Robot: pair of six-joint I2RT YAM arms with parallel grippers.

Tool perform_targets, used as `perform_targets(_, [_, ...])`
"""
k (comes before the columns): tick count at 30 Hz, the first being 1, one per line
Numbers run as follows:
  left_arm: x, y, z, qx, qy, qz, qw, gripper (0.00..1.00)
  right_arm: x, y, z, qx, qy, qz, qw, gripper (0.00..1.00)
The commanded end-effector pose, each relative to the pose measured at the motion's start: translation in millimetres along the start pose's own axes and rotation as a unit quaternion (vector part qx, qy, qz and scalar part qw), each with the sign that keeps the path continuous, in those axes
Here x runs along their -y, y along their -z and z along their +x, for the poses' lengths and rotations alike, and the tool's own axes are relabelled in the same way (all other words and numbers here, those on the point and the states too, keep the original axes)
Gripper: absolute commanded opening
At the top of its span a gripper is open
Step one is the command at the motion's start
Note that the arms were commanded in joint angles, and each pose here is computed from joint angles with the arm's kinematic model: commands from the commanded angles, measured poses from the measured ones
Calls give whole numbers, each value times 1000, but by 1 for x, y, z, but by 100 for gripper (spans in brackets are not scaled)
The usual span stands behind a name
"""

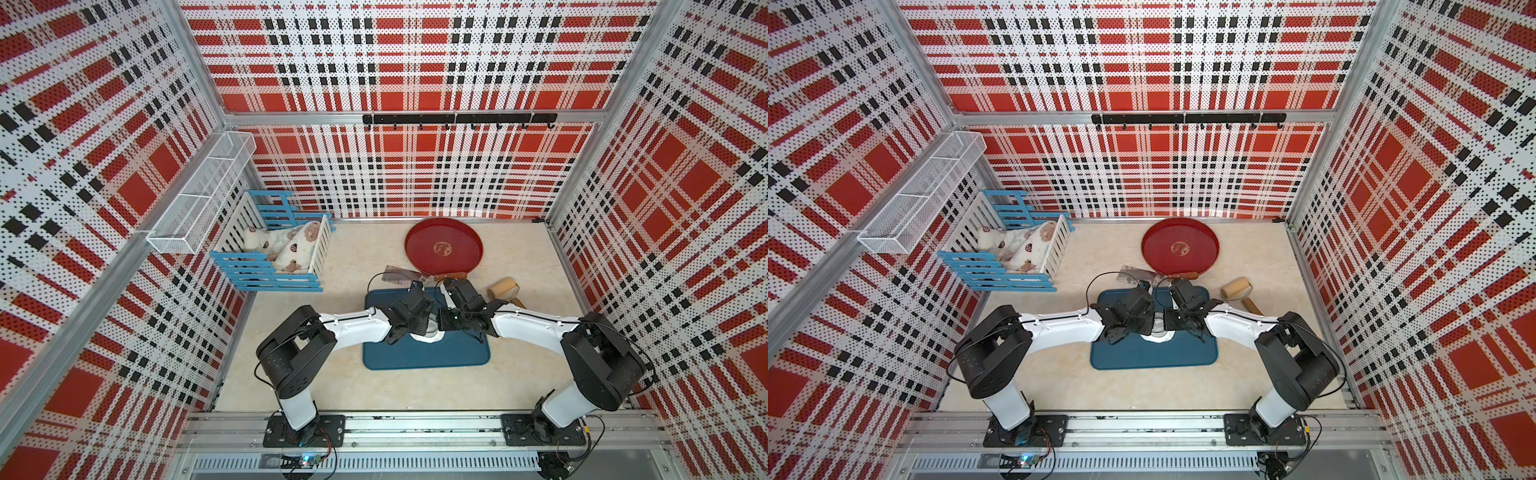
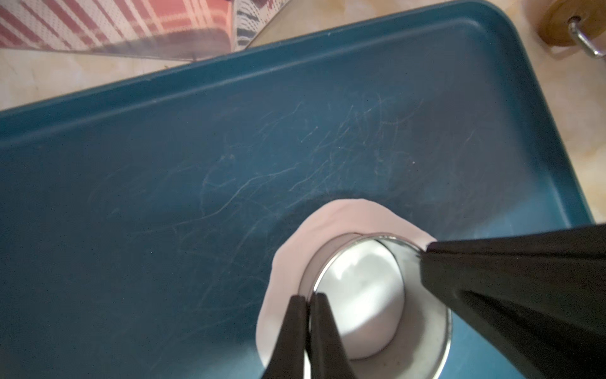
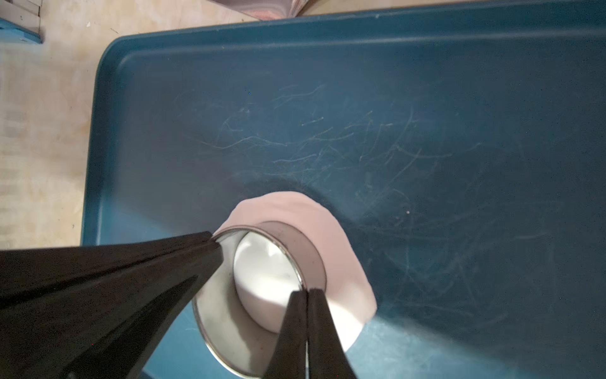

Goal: Roll out the dumpling wrappers from the dough
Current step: Press the dumpling wrapper on the work surface.

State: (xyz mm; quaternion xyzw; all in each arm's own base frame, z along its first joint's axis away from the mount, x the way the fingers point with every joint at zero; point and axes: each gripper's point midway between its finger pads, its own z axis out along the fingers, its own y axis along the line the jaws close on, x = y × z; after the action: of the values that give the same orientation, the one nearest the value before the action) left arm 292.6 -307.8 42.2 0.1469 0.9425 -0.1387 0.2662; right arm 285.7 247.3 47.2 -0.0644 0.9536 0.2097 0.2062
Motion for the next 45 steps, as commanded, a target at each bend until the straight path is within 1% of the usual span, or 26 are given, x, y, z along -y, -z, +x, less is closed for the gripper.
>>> perform_targets(1, [-3, -25, 54, -94, -33, 13, 995, 0, 32, -6, 92, -145, -37, 57, 987, 0])
perform_targets(4, [-2, -22, 53, -90, -28, 12, 996, 0, 33, -2, 85, -134, -24, 65, 989, 0])
perform_targets(8, [-3, -17, 57, -85, -16, 5, 996, 0, 33, -5, 73, -130, 8, 78, 988, 0])
perform_targets(12, [0, -14, 72, -88, 3, -1, 996, 0, 30, -11, 59, -124, 33, 76, 989, 0])
perform_targets(13, [1, -14, 77, -88, 13, 2, 996, 0, 29, -13, 56, -122, 53, 70, 989, 0])
perform_targets(20, [15, -2, 98, -83, 68, 16, 994, 0, 33, -23, 36, -121, 79, 51, 988, 0])
perform_targets(24, [24, -1, 105, -84, 86, 36, 992, 0, 30, -25, 31, -124, 88, 41, 988, 0])
perform_targets(29, [19, -6, 106, -89, 75, 33, 993, 0, 29, -24, 37, -133, 83, 35, 987, 0])
perform_targets(32, [18, -10, 100, -95, 55, 42, 993, 0, 34, -23, 46, -142, 69, 39, 987, 0])
perform_targets(39, [4, -22, 87, -126, -28, 26, 991, 0, 41, -21, 85, -181, 9, 49, 982, 0])
perform_targets(42, [-4, -26, 86, -134, -37, 15, 990, 0, 35, -18, 96, -183, -9, 49, 982, 0])
perform_targets(45, [-8, -24, 86, -135, -33, 12, 990, 0, 33, -15, 97, -176, -11, 51, 983, 0])
